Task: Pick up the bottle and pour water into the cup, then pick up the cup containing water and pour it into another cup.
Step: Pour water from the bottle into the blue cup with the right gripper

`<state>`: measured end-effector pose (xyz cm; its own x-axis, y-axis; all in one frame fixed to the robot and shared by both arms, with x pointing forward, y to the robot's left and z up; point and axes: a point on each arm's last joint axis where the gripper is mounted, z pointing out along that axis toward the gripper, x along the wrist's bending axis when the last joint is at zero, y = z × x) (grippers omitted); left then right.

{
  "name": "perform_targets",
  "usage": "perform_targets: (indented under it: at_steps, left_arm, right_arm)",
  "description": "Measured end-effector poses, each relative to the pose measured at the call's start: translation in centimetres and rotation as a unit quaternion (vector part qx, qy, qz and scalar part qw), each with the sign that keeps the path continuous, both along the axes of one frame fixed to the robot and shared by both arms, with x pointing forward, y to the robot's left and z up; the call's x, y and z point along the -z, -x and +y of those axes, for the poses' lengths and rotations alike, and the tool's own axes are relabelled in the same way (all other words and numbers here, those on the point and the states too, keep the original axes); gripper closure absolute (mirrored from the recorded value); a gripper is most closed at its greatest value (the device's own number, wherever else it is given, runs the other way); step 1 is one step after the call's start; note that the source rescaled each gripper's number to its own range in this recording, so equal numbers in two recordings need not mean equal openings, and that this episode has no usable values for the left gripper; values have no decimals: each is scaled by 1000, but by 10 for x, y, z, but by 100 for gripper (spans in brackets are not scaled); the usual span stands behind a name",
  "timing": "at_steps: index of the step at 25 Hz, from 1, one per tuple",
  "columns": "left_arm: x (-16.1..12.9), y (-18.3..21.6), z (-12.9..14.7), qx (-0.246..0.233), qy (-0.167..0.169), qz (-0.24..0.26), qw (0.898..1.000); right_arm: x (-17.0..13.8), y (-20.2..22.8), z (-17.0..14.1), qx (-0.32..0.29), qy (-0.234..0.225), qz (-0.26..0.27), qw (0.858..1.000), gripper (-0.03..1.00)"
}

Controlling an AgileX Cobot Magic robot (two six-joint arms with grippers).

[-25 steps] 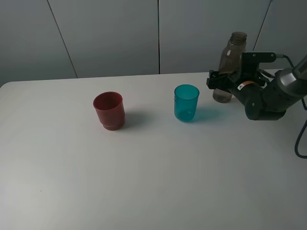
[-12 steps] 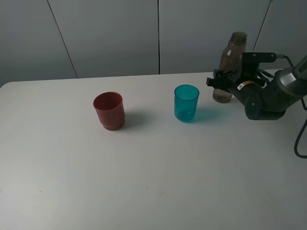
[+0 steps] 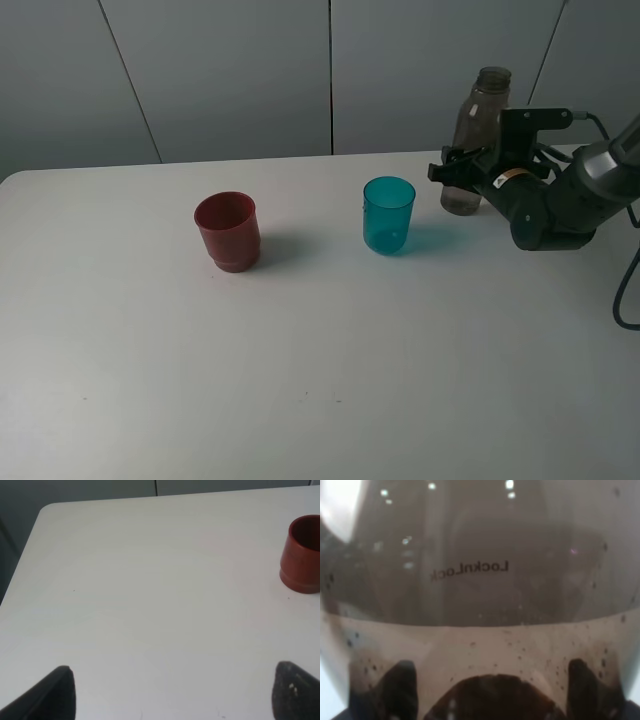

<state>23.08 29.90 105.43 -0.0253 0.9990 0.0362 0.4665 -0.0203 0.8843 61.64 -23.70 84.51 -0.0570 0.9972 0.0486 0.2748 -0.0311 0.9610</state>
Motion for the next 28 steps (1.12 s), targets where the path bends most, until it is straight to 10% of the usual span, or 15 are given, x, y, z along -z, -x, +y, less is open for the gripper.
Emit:
perform_targets:
  at_steps: [6, 14, 21, 28]
  left_arm:
    - [0, 0, 0, 0, 0, 0, 1000]
    - [0, 0, 0, 0, 0, 0, 1000]
    - [0, 0, 0, 0, 0, 0, 1000]
    - [0, 0, 0, 0, 0, 0, 1000]
  right_arm:
    - [-19, 1, 3, -18, 9, 0, 1000, 91]
    - [-71, 3, 3, -72, 189, -38, 979, 91]
    - [-77, 7, 7, -119, 321, -31, 939, 91]
    - [-75, 11, 23, -177, 464, -45, 867, 92]
